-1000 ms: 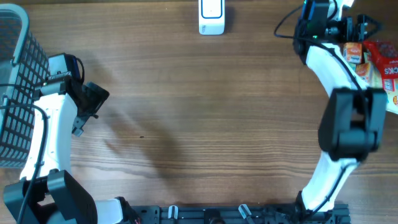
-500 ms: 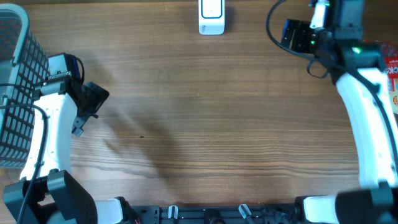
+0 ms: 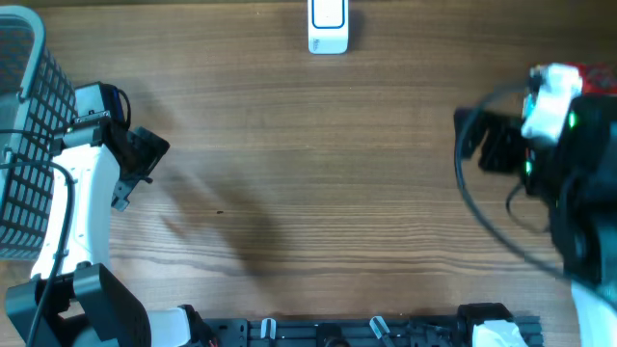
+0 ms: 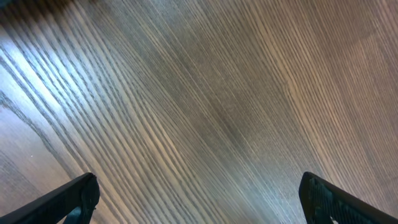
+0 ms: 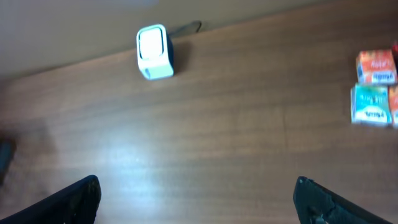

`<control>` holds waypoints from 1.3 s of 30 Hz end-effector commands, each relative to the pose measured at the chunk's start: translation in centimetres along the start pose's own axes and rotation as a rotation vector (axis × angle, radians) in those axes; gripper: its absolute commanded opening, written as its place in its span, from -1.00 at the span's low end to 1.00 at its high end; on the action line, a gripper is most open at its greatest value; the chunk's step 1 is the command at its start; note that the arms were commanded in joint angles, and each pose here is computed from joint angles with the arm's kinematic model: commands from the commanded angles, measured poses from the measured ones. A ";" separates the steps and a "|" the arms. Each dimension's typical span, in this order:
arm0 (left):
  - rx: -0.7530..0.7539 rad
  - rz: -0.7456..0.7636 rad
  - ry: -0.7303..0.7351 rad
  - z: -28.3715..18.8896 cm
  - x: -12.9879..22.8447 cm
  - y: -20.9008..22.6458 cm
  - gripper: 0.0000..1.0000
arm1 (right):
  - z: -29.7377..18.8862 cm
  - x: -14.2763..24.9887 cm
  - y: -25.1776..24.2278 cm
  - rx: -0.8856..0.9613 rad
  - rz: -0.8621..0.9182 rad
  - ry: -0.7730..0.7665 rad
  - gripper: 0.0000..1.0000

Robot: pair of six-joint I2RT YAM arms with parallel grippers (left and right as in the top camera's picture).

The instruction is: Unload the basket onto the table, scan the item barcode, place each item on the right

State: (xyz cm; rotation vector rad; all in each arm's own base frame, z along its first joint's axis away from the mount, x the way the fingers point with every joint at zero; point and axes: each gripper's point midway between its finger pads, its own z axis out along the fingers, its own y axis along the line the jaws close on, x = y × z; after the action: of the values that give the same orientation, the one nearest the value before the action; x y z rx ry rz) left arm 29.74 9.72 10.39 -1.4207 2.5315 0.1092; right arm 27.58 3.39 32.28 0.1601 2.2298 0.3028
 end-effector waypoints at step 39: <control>0.002 -0.024 -0.022 -0.4 -0.7 0.0 1.00 | 3.9 7.6 -1.9 -0.006 0.010 0.117 0.99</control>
State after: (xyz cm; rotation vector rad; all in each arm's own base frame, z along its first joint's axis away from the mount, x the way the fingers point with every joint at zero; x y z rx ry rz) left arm 29.74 9.72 10.39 -1.4207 2.5315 0.1092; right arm 27.83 3.70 23.29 0.1854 2.4327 0.3093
